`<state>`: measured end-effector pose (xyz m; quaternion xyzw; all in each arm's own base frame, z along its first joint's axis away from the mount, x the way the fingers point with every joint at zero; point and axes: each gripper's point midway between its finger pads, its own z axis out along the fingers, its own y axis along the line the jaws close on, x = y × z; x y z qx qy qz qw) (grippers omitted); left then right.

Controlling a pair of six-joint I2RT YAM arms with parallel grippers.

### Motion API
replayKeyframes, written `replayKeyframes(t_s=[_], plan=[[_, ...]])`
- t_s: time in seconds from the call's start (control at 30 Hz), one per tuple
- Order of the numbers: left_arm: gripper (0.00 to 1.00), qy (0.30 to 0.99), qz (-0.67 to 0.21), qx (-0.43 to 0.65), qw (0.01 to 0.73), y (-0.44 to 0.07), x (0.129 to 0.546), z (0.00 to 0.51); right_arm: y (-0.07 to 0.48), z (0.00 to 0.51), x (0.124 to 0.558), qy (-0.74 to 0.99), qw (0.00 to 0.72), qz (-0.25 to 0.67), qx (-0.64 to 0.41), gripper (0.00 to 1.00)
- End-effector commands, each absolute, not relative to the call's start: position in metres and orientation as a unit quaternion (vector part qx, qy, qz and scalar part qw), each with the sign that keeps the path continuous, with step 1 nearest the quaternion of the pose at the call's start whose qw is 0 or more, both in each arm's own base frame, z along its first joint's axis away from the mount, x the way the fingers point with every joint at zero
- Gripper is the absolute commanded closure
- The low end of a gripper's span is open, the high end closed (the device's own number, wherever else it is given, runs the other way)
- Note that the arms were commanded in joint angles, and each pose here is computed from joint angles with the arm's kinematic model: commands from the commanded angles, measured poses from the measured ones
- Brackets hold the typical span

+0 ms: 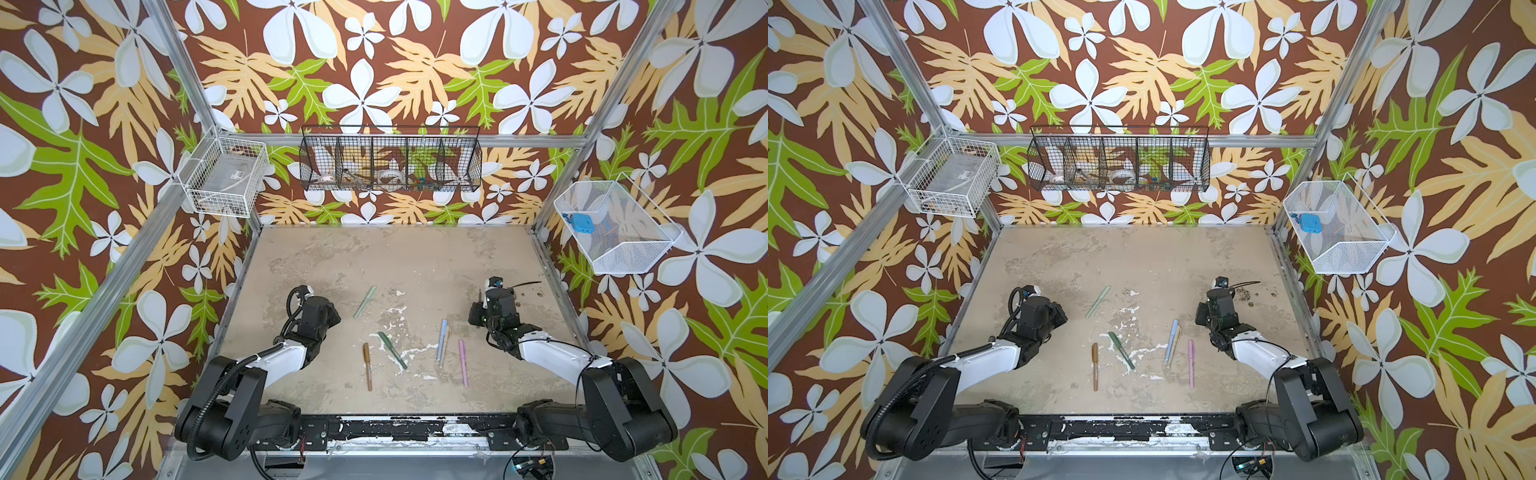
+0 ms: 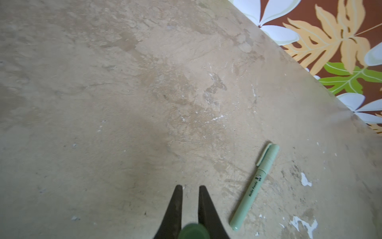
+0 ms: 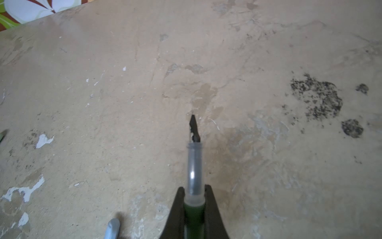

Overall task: Open the pen caps
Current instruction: 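Draw the left gripper with the cap away while the right gripper lowers the pen, then open the left gripper to drop the cap while the right gripper releases the pen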

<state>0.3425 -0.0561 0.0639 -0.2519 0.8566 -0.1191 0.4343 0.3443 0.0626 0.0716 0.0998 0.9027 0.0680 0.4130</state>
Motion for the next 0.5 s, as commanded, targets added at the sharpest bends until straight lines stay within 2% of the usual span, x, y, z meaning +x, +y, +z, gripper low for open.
replayKeyframes(t_s=[0.0,0.47], plan=[[1.0,0.863,-0.093,-0.276,0.413,-0.042,0.337,0.051,0.052,0.07,0.343,0.899,0.413,0.065,0.132,1.0],[1.0,0.874,-0.087,-0.274,0.391,-0.041,0.337,0.036,0.033,0.044,0.344,0.91,0.382,0.041,0.156,0.99]])
